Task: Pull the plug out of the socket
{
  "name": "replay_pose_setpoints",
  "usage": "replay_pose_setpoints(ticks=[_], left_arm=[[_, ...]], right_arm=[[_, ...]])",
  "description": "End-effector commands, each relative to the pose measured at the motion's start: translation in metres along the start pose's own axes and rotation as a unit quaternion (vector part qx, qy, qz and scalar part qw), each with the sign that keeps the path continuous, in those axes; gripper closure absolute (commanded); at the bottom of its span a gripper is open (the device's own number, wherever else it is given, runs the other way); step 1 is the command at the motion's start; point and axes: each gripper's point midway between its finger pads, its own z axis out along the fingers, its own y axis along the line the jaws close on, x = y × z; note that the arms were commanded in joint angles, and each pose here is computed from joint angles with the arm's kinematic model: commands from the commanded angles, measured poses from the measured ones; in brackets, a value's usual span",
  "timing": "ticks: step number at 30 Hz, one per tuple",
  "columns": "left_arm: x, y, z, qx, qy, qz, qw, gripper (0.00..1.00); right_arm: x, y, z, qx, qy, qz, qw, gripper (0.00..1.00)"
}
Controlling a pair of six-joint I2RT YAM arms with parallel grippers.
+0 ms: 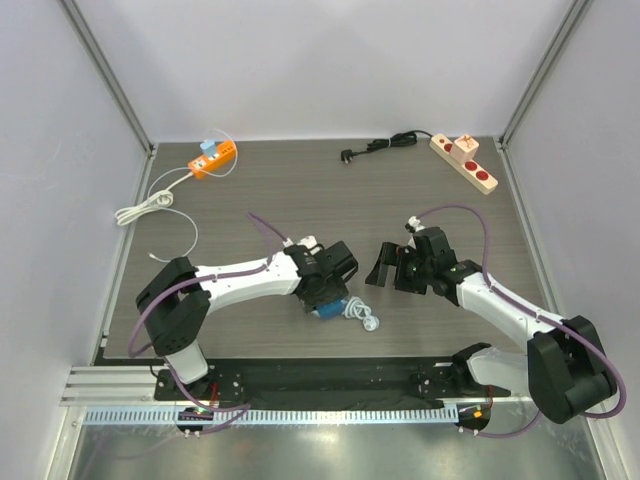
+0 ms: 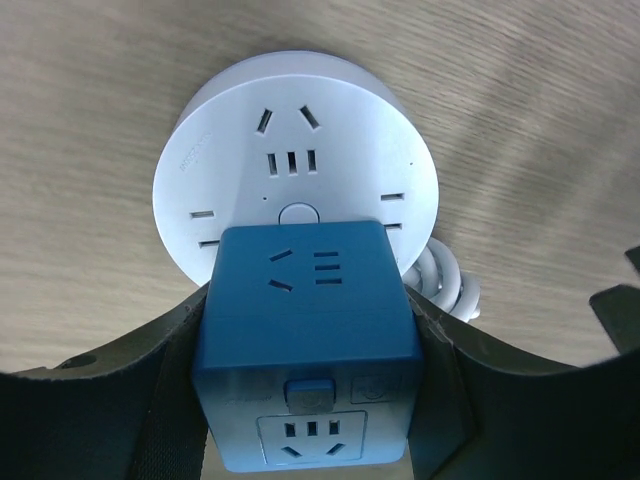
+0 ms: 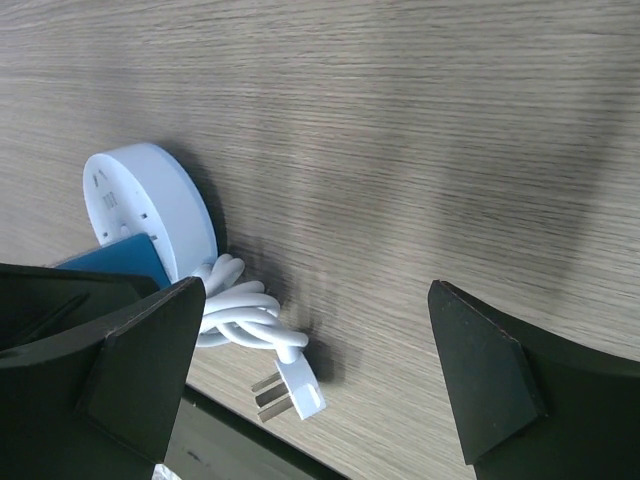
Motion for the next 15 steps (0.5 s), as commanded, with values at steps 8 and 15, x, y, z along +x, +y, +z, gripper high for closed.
replay_pose_setpoints(ticks=[8, 15], left_arm=[[-0.021, -0.029, -0.021, 0.111, -0.052, 0.184, 0.975, 1.0], [-0.013, -0.054, -0.047, 0.234, -0.058, 0.245, 0.939, 1.0]], right_arm=[[-0.008, 0.032, 0.001, -0.081, -0.013, 0.004, 0.997, 0.0], [-0.008, 0.045, 0.003, -0.114, -0.016, 0.023, 0.993, 0.0]])
